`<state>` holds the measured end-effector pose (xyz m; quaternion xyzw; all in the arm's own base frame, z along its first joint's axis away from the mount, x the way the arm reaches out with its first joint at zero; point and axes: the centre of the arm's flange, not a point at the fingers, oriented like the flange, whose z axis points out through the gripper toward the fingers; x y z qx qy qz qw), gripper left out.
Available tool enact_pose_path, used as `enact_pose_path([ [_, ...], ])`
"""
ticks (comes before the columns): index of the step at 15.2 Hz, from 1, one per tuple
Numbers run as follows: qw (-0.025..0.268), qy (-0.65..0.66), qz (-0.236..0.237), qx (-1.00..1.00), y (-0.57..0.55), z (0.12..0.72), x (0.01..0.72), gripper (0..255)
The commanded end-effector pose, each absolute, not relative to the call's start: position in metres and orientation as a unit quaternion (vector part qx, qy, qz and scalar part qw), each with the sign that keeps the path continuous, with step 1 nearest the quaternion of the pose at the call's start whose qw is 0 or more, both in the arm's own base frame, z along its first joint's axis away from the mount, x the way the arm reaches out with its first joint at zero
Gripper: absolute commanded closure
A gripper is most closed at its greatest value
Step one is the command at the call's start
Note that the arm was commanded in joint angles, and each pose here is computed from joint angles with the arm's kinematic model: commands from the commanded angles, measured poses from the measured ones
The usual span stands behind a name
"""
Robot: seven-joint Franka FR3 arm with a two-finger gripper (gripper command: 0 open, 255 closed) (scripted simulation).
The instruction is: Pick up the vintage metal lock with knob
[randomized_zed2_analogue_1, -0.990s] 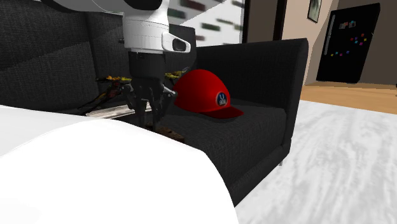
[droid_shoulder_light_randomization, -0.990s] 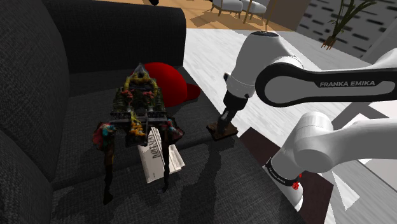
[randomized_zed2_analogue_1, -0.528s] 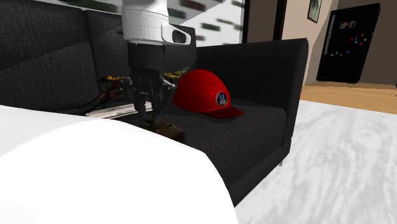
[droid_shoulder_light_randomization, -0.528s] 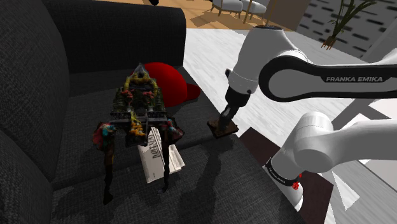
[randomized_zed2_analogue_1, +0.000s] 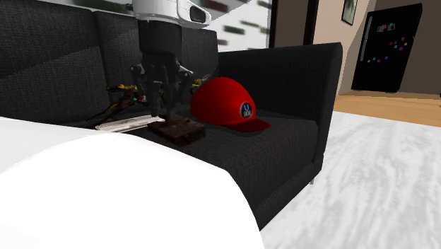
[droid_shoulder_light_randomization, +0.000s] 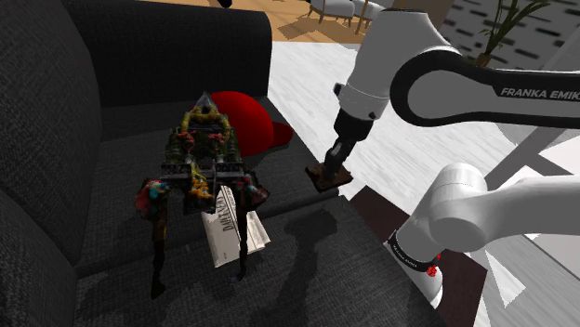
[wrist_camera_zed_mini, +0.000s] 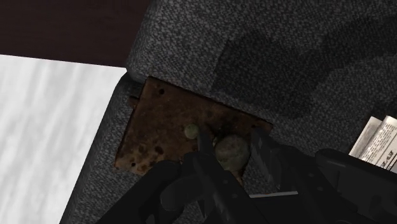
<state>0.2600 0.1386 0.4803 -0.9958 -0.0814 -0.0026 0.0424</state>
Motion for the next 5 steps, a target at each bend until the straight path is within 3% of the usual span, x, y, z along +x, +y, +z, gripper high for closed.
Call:
enact_pose_path([
  [1, 0.042, -0.081, -0.002, -0.996, 0.139, 0.491, 0.260, 255],
  [5, 0.042, -0.081, -0.002, -0.996, 0.139, 0.502, 0.260, 255],
])
